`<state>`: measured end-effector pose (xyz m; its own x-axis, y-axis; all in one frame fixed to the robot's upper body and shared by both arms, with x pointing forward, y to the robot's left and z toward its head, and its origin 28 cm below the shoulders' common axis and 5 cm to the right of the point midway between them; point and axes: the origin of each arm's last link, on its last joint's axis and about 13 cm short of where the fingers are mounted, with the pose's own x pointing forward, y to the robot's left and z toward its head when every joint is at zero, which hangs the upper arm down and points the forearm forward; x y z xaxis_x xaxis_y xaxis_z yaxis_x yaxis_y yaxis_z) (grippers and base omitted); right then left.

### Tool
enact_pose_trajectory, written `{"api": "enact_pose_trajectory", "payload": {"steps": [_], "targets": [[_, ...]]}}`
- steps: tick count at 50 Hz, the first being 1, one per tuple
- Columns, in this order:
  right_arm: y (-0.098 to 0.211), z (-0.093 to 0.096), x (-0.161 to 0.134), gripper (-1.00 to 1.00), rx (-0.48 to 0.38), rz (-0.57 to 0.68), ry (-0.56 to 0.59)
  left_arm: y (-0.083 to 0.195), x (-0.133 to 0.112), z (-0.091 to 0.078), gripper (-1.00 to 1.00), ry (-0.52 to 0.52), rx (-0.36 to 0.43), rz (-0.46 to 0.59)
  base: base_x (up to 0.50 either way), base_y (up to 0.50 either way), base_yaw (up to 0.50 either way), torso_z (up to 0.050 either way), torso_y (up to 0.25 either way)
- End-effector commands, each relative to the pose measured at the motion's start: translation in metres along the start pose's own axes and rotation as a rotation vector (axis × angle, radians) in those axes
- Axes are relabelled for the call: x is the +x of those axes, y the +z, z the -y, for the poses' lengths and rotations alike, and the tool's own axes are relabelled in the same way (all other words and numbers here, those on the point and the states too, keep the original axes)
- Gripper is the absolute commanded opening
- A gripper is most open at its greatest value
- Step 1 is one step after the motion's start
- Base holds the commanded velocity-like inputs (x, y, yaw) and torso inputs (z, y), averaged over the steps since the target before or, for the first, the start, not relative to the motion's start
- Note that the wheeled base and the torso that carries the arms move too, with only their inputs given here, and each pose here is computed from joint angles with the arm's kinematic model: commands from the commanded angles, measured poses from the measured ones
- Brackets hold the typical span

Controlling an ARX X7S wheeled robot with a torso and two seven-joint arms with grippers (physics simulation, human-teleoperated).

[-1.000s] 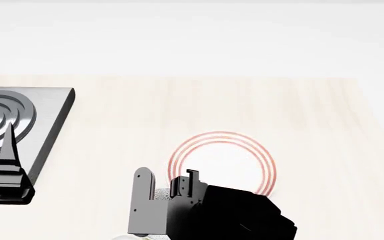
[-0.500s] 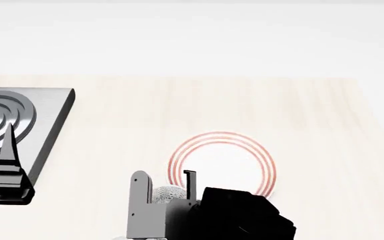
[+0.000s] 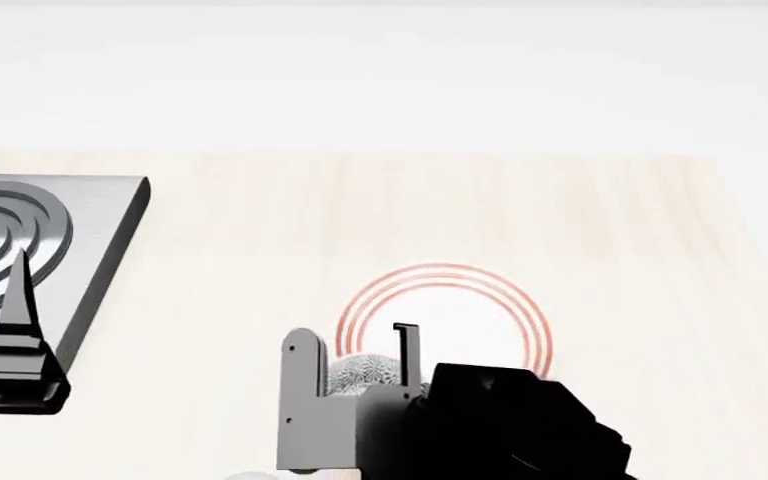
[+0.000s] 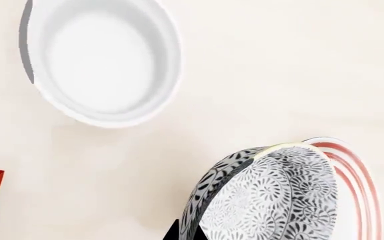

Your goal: Pick the akita bowl between the plate and the ramekin and place it on the plate.

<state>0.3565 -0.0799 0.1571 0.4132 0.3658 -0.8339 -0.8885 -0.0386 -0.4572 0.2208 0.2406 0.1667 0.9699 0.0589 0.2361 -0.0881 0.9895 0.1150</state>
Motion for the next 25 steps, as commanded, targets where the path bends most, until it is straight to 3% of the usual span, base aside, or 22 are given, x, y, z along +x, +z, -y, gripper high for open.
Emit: {"api": "enact_pose_trajectory", "payload": {"steps": [1,25], "targets": [[0.010,0.003,-0.026,-1.00,-0.049,0.000,-0.048,0.001,-0.004,0.001,1.00,-0.049,-0.026,0.004,0.00,0.00,0.00,0.000,0.000],[0.003,0.013,-0.081,-1.00,-0.013,-0.045,-0.170,0.004,-0.005,0.002,1.00,-0.060,-0.026,0.001,0.00,0.00,0.00,0.000,0.000]]}}
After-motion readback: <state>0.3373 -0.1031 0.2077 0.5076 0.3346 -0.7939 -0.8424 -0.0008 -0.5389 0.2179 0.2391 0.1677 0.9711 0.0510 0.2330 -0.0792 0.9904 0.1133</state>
